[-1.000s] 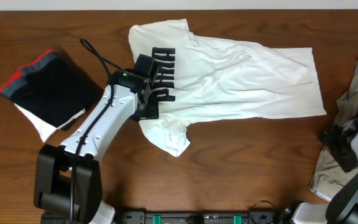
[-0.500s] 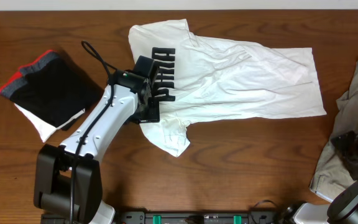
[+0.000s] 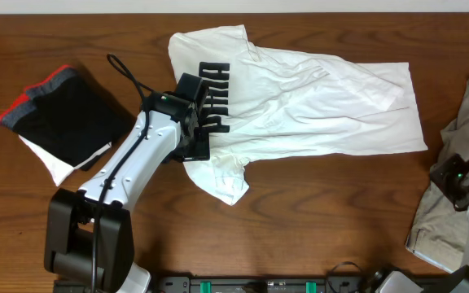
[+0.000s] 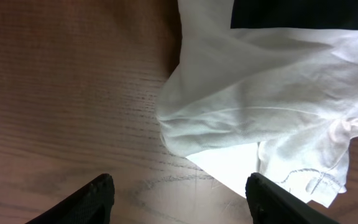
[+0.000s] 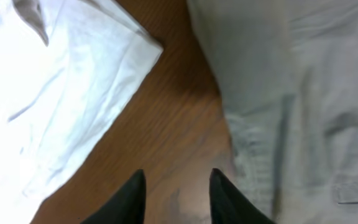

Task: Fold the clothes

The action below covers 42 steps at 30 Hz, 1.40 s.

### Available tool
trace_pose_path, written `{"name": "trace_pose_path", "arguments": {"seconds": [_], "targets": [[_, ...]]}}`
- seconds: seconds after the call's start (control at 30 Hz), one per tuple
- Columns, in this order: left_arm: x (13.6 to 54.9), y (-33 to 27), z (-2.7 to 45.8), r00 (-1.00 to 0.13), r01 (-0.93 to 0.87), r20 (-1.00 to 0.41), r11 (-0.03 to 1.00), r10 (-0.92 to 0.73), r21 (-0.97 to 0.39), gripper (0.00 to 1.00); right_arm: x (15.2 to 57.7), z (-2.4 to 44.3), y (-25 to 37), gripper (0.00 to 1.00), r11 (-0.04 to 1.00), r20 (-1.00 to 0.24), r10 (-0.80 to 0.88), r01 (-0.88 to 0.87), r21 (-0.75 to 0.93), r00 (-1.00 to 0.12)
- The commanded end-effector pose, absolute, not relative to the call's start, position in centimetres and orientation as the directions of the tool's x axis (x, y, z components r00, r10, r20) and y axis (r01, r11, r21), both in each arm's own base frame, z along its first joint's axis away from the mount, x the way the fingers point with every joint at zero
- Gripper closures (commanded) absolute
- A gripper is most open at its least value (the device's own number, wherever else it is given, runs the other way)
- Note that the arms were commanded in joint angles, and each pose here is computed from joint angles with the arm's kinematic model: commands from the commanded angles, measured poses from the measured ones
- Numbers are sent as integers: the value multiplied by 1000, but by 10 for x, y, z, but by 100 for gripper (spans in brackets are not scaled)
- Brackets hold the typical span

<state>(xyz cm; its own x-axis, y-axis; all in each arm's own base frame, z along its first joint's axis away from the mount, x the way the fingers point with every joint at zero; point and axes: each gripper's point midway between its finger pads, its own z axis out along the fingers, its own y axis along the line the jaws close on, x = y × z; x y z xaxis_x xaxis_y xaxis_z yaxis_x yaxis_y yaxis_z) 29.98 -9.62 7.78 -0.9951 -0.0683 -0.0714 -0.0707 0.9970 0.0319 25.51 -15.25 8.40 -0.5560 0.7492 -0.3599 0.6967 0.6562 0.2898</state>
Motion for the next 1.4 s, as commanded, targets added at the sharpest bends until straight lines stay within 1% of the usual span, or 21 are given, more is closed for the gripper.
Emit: {"name": "trace_pose_path", "arguments": {"seconds": [0.0, 0.13, 0.27, 0.43, 0.57, 0.77, 0.9, 0.93, 0.97, 1.03, 1.07, 1.13, 1.2, 1.27, 1.37], "targets": [[298, -94, 79, -994, -84, -73, 996, -82, 31, 30, 249, 60, -140, 70, 668, -290, 744, 686, 288, -602], [298, -94, 79, -994, -84, -73, 996, -82, 32, 30, 241, 32, -136, 70, 654, -227, 757, 706, 271, -613], [298, -94, 79, -994, -84, -73, 996, -82, 32, 30, 227, 15, -148, 70, 596, -196, 801, 784, 175, -565], [298, -94, 79, -994, -84, -72, 996, -82, 32, 30, 207, 12, -173, 68, 506, -243, 840, 862, 23, -486], [298, -94, 79, -994, -84, -73, 996, -82, 32, 30, 194, 13, -189, 66, 423, -279, 864, 905, -45, -418], [298, -94, 79, -994, -84, -73, 996, -82, 32, 30, 185, 16, -207, 64, 359, -316, 878, 931, -64, -360], [298, -94, 79, -994, -84, -73, 996, -82, 31, 30, 180, 16, -213, 64, 302, -322, 898, 952, -46, -300], [298, -94, 79, -994, -84, -72, 996, -82, 31, 30, 184, 15, -210, 65, 312, -306, 903, 950, -10, -300], [298, -94, 79, -994, -84, -72, 996, -82, 31, 30, 197, 15, -202, 65, 373, -284, 895, 926, 57, -343], [298, -94, 79, -994, -84, -73, 996, -82, 31, 30, 232, 20, -178, 64, 554, -268, 827, 798, 236, -495], [298, -94, 79, -994, -84, -74, 996, -82, 31, 30, 246, 25, -166, 63, 605, -273, 796, 729, 320, -540], [299, -94, 79, -994, -84, -75, 996, -82, 30, 30, 261, 34, -154, 62, 637, -287, 769, 651, 413, -571], [299, -94, 79, -994, -84, -75, 996, -82, 30, 30, 270, 41, -146, 62, 665, -307, 741, 585, 465, -598], [299, -94, 79, -994, -84, -75, 996, -82, 30, 30, 273, 42, -142, 62, 679, -313, 726, 563, 471, -612], [299, -95, 79, -994, -84, -78, 996, -82, 29, 30, 267, 36, -140, 63, 684, -294, 723, 585, 437, -626]]}}
